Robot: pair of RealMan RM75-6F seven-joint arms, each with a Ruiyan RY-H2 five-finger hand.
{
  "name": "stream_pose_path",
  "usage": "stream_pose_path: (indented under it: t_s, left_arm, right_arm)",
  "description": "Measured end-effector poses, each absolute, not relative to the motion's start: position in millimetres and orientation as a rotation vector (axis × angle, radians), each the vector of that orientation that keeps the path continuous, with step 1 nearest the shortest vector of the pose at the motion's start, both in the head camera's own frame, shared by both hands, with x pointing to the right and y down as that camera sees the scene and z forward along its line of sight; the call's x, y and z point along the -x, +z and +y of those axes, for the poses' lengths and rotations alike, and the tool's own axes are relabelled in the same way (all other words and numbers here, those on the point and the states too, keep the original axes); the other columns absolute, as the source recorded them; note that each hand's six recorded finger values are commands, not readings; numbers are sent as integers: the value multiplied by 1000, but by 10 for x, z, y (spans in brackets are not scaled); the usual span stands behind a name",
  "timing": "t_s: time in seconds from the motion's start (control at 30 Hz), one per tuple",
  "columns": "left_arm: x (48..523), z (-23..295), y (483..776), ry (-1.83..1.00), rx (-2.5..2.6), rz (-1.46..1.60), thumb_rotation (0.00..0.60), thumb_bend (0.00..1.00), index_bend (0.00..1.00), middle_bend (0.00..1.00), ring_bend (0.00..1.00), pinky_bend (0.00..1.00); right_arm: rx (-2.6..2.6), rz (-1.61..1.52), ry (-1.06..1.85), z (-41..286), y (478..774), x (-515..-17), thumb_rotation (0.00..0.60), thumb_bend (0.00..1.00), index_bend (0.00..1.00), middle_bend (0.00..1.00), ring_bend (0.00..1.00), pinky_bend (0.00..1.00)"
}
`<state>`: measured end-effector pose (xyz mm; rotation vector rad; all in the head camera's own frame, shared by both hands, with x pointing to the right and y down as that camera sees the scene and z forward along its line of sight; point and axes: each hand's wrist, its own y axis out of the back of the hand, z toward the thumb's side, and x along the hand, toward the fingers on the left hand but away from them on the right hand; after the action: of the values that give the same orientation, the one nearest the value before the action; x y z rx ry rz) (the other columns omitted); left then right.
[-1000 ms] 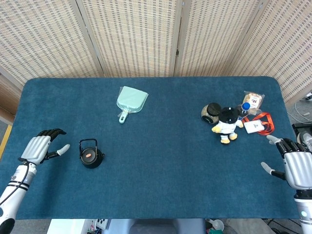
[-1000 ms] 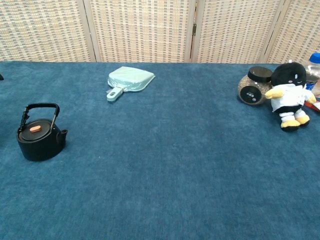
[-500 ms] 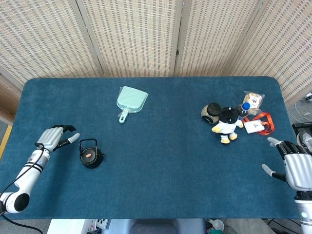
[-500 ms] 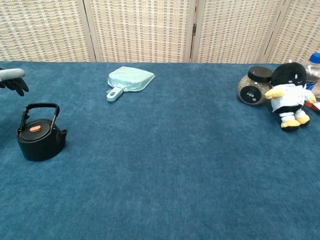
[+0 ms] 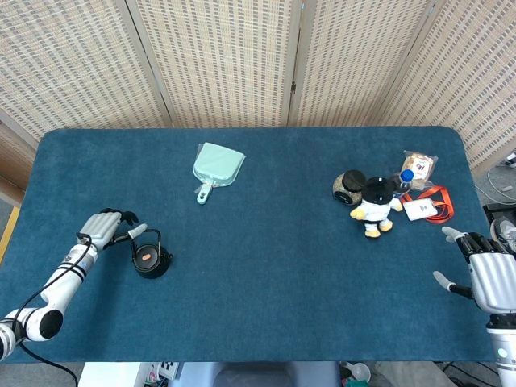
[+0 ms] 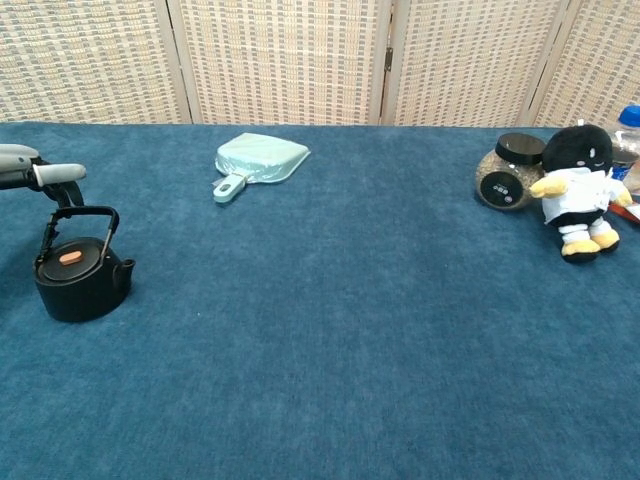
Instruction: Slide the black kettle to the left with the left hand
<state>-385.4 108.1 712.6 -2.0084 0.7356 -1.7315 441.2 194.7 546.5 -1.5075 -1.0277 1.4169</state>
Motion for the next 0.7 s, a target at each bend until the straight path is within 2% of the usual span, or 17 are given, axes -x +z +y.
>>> stream_pose_path:
  t_s: [0.7]
  left_arm:
    - [3451,1173,6992,-1629,2080,673,0,96,314,397,215,76]
  right_arm:
    - [1498,-1057,1438,2001,5489,-4537,600,115,248,365,272,336]
